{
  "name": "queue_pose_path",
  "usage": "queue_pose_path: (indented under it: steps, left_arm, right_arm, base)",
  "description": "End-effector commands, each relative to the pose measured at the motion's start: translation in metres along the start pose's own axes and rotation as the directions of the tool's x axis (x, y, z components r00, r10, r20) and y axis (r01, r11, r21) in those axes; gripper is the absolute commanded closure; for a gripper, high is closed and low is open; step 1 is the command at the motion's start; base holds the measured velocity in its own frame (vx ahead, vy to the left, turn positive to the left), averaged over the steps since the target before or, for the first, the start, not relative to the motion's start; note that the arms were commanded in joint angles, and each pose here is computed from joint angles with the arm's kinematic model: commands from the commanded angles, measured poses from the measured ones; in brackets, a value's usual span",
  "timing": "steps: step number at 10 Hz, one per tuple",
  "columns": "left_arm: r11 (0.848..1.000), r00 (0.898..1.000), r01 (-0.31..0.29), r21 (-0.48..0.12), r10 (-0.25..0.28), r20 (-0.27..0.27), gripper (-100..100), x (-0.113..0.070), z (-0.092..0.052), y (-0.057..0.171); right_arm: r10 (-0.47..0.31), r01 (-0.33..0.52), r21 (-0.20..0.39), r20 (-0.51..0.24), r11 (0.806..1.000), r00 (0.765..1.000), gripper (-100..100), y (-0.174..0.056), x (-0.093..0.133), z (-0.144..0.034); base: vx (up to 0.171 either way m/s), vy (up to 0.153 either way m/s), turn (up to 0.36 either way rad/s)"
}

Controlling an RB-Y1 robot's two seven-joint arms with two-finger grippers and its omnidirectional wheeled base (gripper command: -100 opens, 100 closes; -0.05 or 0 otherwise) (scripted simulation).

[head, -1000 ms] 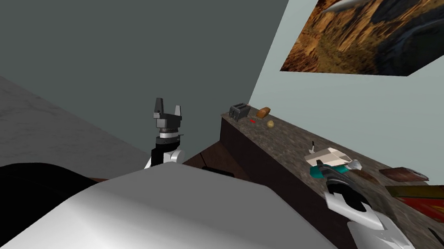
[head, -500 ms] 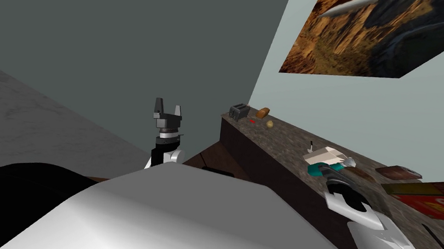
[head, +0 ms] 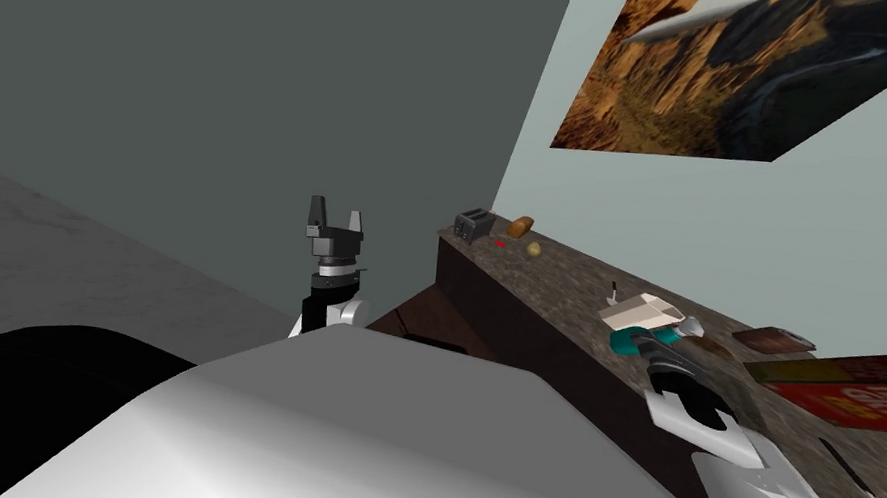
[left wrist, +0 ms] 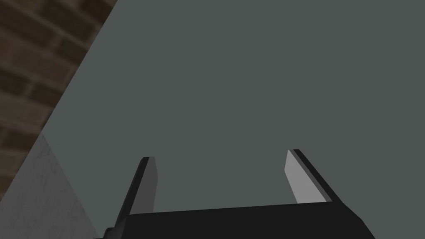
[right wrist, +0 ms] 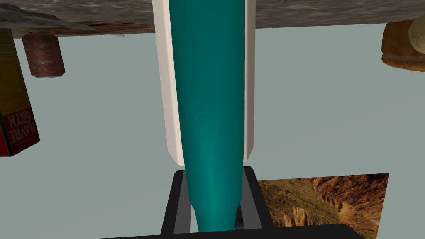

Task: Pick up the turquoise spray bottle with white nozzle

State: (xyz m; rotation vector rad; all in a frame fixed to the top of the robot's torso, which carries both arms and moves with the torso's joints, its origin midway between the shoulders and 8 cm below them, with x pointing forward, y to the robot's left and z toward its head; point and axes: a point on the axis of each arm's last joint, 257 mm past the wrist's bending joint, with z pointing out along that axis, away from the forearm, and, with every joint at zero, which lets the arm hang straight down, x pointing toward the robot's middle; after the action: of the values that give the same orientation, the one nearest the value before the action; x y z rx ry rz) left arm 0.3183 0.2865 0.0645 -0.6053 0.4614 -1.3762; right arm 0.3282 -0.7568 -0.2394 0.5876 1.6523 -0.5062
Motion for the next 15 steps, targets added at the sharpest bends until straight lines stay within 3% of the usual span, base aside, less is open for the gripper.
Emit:
queue_pose_path:
  steps: [1,2,3,5,6,7,8,10,11,13,14,15]
  left_arm:
    - [1.0,1.0,0.0,0.0,0.0,0.0,0,0.0,0.0,0.0]
    - [1.0,1.0,0.0,0.0,0.0,0.0,0,0.0,0.0,0.0]
    - [1.0,1.0,0.0,0.0,0.0,0.0,0,0.0,0.0,0.0]
    - [1.0,1.0,0.0,0.0,0.0,0.0,0,0.0,0.0,0.0]
    - [1.0,1.0,0.0,0.0,0.0,0.0,0,0.0,0.0,0.0]
    - [1.0,1.0,0.0,0.0,0.0,0.0,0,0.0,0.0,0.0]
    - [1.0,1.0,0.0,0.0,0.0,0.0,0,0.0,0.0,0.0]
    - [1.0,1.0,0.0,0.0,0.0,0.0,0,0.0,0.0,0.0]
    - [1.0,1.0,0.0,0.0,0.0,0.0,0,0.0,0.0,0.0]
    - [1.0,1.0,0.0,0.0,0.0,0.0,0,0.0,0.0,0.0]
    - [1.0,1.0,0.0,0.0,0.0,0.0,0,0.0,0.0,0.0]
    - [1.0,1.0,0.0,0.0,0.0,0.0,0,0.0,0.0,0.0]
  right_arm:
    - [0.001,-0.001,-0.007,-0.026,1.0,1.0,100,0.002,0.02,-0.016]
    - [-0.008,0.008,-0.028,-0.007,1.0,1.0,100,0.01,0.01,-0.018]
    - [-0.002,0.001,-0.031,-0.031,1.0,1.0,100,0.01,0.029,-0.032]
    - [-0.013,0.013,-0.057,-0.007,0.998,1.0,100,0.02,0.017,-0.035]
    - [-0.012,0.011,-0.061,-0.03,0.998,0.999,100,0.019,0.033,-0.052]
    - [-0.018,0.016,-0.073,-0.019,0.997,1.0,100,0.023,0.028,-0.054]
    - [-0.013,0.01,-0.077,-0.037,0.997,0.999,100,0.024,0.041,-0.07]
    - [-0.02,0.019,-0.104,-0.011,0.994,1.0,100,0.035,0.027,-0.073]
    - [-0.017,0.014,-0.1,-0.036,0.995,0.999,100,0.032,0.043,-0.09]
    - [-0.022,0.021,-0.124,-0.011,0.992,1.0,100,0.042,0.029,-0.092]
    - [-0.017,0.013,-0.116,-0.036,0.993,0.999,100,0.038,0.045,-0.108]
    - [-0.026,0.022,-0.129,-0.025,0.991,0.999,100,0.042,0.038,-0.113]
  base:
    - [0.101,-0.047,-0.102]
    - [0.105,-0.049,-0.088]
    - [0.121,-0.076,-0.131]
    - [0.064,-0.032,-0.057]
    - [0.063,-0.035,-0.112]
    - [0.088,-0.04,-0.081]
    - [0.154,-0.062,-0.16]
    - [0.08,-0.027,-0.035]
    - [0.077,-0.04,-0.098]
    - [0.059,-0.028,-0.06]
    - [0.087,-0.039,-0.127]
    - [0.095,-0.038,-0.084]
